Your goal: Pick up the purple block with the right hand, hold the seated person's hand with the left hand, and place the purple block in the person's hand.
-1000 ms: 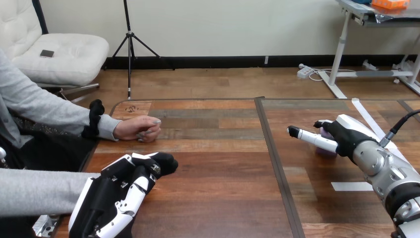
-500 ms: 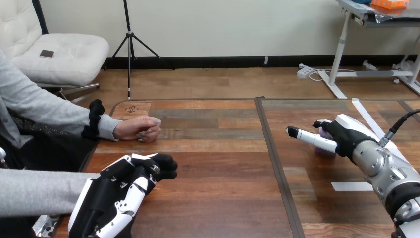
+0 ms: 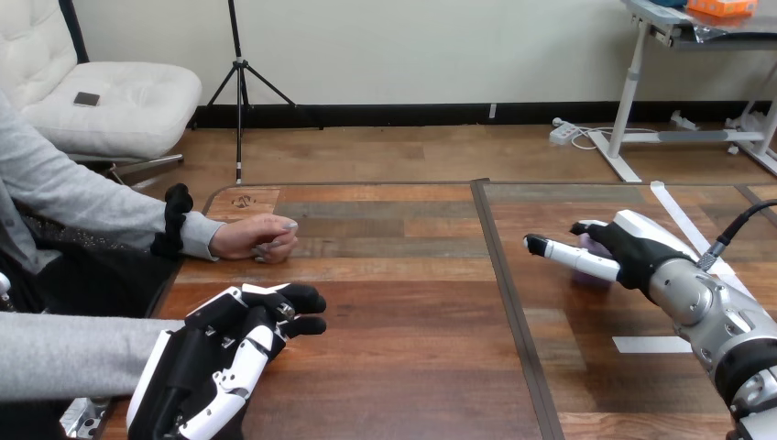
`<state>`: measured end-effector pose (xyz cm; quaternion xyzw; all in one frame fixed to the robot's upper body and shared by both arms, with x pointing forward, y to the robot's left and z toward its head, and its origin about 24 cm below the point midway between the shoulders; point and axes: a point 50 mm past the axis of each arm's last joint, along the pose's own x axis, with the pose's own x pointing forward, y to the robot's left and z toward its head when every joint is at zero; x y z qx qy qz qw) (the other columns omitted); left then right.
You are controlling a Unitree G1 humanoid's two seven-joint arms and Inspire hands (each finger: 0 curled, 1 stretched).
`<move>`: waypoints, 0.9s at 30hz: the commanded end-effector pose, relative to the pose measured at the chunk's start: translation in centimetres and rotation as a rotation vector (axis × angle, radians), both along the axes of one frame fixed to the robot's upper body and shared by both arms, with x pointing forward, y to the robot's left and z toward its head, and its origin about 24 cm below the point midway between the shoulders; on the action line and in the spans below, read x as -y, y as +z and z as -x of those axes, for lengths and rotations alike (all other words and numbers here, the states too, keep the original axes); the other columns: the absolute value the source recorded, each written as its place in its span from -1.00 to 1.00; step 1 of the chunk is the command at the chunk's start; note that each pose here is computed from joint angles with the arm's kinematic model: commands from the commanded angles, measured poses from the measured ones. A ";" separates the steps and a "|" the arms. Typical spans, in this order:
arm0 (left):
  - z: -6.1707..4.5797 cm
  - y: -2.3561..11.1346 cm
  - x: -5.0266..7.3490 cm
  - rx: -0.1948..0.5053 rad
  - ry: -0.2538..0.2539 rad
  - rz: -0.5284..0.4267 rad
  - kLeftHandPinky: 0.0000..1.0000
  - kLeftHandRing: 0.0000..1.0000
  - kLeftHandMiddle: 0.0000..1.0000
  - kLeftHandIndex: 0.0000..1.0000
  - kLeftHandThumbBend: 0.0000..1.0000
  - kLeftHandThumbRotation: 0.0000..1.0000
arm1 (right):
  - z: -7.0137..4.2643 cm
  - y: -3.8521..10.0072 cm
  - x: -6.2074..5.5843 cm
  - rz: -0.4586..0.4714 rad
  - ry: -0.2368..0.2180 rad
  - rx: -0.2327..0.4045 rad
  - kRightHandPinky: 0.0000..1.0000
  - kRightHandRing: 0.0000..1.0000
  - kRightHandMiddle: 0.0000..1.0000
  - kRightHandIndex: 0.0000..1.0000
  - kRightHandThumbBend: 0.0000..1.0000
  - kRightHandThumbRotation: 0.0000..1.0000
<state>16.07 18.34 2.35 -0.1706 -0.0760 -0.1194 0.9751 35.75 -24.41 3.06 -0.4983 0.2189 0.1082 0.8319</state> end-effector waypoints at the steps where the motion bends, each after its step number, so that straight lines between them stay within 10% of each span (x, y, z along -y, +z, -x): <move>1: -0.6 1.3 0.9 0.079 0.005 0.047 0.27 0.36 0.27 -0.16 -1.00 -1.00 | 1.2 -1.8 -0.4 -0.028 0.051 -0.065 0.81 0.96 0.97 0.89 0.82 1.00; 27: -0.5 1.1 0.6 0.099 0.017 0.030 0.29 0.38 0.29 -0.15 -1.00 -1.00 | 2.4 -1.2 0.5 -0.003 0.212 0.016 0.88 0.97 0.96 0.89 0.84 1.00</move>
